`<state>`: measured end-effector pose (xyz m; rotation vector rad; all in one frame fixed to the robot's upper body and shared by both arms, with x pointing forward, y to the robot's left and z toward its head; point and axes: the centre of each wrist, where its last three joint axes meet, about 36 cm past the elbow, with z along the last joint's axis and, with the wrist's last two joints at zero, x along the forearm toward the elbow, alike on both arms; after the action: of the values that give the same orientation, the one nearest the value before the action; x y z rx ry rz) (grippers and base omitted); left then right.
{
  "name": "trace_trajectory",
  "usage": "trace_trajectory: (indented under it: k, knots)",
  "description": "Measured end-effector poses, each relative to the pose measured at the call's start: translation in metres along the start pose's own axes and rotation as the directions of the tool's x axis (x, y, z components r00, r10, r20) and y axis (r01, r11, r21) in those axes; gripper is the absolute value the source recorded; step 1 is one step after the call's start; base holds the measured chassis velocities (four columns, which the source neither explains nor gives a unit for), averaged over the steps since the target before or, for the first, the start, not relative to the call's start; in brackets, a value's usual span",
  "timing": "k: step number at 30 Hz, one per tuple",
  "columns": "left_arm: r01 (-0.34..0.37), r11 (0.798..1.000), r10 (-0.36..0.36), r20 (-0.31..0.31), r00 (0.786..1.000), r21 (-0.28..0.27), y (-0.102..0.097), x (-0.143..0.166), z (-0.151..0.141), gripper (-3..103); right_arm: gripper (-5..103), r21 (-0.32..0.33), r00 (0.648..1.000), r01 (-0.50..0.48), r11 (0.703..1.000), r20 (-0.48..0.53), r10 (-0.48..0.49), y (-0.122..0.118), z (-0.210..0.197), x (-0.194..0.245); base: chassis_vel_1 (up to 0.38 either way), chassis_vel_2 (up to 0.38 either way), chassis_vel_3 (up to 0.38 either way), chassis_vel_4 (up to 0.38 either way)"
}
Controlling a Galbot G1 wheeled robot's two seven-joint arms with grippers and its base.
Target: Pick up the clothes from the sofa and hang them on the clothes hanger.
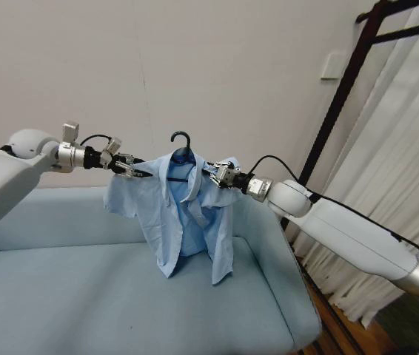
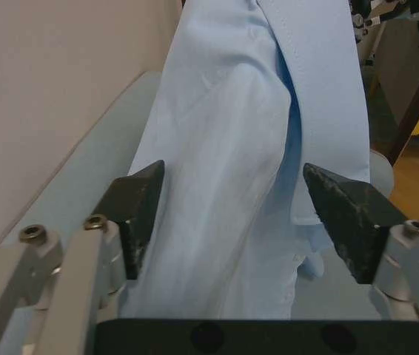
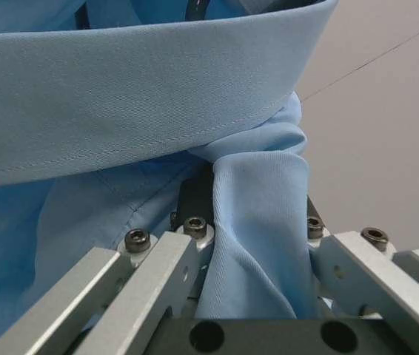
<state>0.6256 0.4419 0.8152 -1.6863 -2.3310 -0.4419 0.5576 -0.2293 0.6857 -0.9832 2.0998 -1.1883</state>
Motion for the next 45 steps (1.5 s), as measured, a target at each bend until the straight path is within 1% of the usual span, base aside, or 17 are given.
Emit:
trace_trajectory:
  k: [2, 5, 7, 8, 11, 15, 25, 26, 28, 30, 31, 32, 34, 39, 41, 44, 45]
  knots:
    - [-0.015, 1.0, 0.014, -0.001, 1.0, -0.006, 0.003, -0.003, -0.002, 53, 10, -0.001, 1.0, -0.003, 1.0, -0.001, 0.003, -0.002, 0.0, 0.002, 0.0, 0.0, 0.0, 0.0]
    - [-0.022, 1.0, 0.022, -0.001, 1.0, -0.009, 0.004, -0.005, -0.003, 47, 10, -0.004, 1.0, -0.005, 1.0, -0.003, 0.005, -0.003, 0.0, 0.004, 0.0, 0.0, 0.0, 0.0]
    - [-0.025, 1.0, 0.025, -0.013, 1.0, -0.018, 0.005, -0.007, -0.003, 36, 10, -0.006, 1.0, -0.007, 1.0, -0.003, 0.007, -0.003, -0.001, 0.006, 0.0, 0.0, 0.0, 0.0]
    - [-0.025, 1.0, 0.025, -0.013, 1.0, -0.018, 0.005, -0.007, -0.003, 36, 10, -0.006, 1.0, -0.007, 1.0, -0.003, 0.007, -0.003, -0.001, 0.006, 0.0, 0.0, 0.0, 0.0]
    - [-0.034, 0.998, 0.032, -0.038, 0.999, -0.051, 0.008, -0.012, -0.006, 20, 10, -0.008, 1.0, -0.011, 1.0, -0.008, 0.011, -0.004, 0.0, 0.01, 0.0, 0.0, 0.0, 0.0]
    - [-0.042, 0.997, 0.04, -0.041, 0.998, -0.057, 0.01, -0.018, -0.009, 10, 10, -0.008, 1.0, -0.017, 1.0, -0.011, 0.017, -0.005, 0.0, 0.012, 0.0, 0.0, 0.0, 0.0]
    - [-0.047, 0.996, 0.044, -0.038, 0.998, -0.073, 0.014, -0.025, -0.02, 9, 7, -0.035, 0.999, -0.028, 0.999, -0.03, 0.027, -0.006, -0.004, 0.02, 0.0, 0.0, 0.0, 0.0]
    - [-0.048, 0.996, 0.045, -0.038, 0.998, -0.074, 0.014, -0.026, -0.021, 9, 12, -0.043, 0.999, -0.029, 0.999, -0.03, 0.028, -0.007, -0.005, 0.02, 0.0, 0.0, 0.0, 0.0]
    - [-0.052, 0.996, 0.049, -0.038, 0.998, -0.077, 0.014, -0.028, -0.022, 9, 12, -0.052, 0.999, -0.029, 0.998, -0.025, 0.028, -0.007, -0.006, 0.021, 0.0, 0.0, 0.0, 0.0]
    - [-0.054, 0.995, 0.051, -0.038, 0.998, -0.08, 0.014, -0.029, -0.023, 9, 22, -0.068, 0.999, -0.039, 0.997, -0.026, 0.037, -0.011, -0.007, 0.023, 0.0, 0.0, 0.0, 0.0]
    - [-0.054, 0.995, 0.051, -0.038, 0.998, -0.08, 0.014, -0.029, -0.023, 9, 22, -0.068, 0.999, -0.039, 0.997, -0.026, 0.037, -0.011, -0.007, 0.023, 0.0, 0.0, 0.0, 0.0]
    - [-0.056, 0.995, 0.053, -0.038, 0.998, -0.081, 0.014, -0.031, -0.024, 9, 33, -0.079, 0.998, -0.054, 0.995, -0.026, 0.053, -0.017, -0.01, 0.025, 0.0, 0.0, 0.0, 0.0]
    - [-0.057, 0.995, 0.054, -0.038, 0.998, -0.083, 0.014, -0.031, -0.024, 9, 33, -0.08, 0.998, -0.06, 0.995, -0.028, 0.058, -0.02, -0.011, 0.026, 0.0, 0.0, 0.0, 0.0]
    - [-0.065, 0.994, 0.062, -0.036, 0.997, -0.091, 0.014, -0.036, -0.027, 9, 61, -0.077, 0.995, -0.088, 0.993, -0.046, 0.084, -0.031, -0.014, 0.034, 0.0, 0.0, 0.0, 0.0]
    - [-0.065, 0.994, 0.062, -0.035, 0.997, -0.093, 0.014, -0.036, -0.028, 9, 61, -0.075, 0.995, -0.091, 0.993, -0.05, 0.087, -0.033, -0.013, 0.035, 0.0, 0.0, 0.0, 0.0]
    - [-0.064, 0.993, 0.062, -0.027, 0.998, -0.099, 0.014, -0.036, -0.031, 9, 77, -0.067, 0.993, -0.103, 0.992, -0.067, 0.098, -0.037, -0.011, 0.042, 0.0, 0.0, 0.0, 0.0]
    - [-0.064, 0.993, 0.062, -0.027, 0.998, -0.099, 0.014, -0.036, -0.031, 9, 77, -0.067, 0.993, -0.103, 0.992, -0.067, 0.098, -0.037, -0.011, 0.042, 0.0, 0.0, 0.0, 0.0]
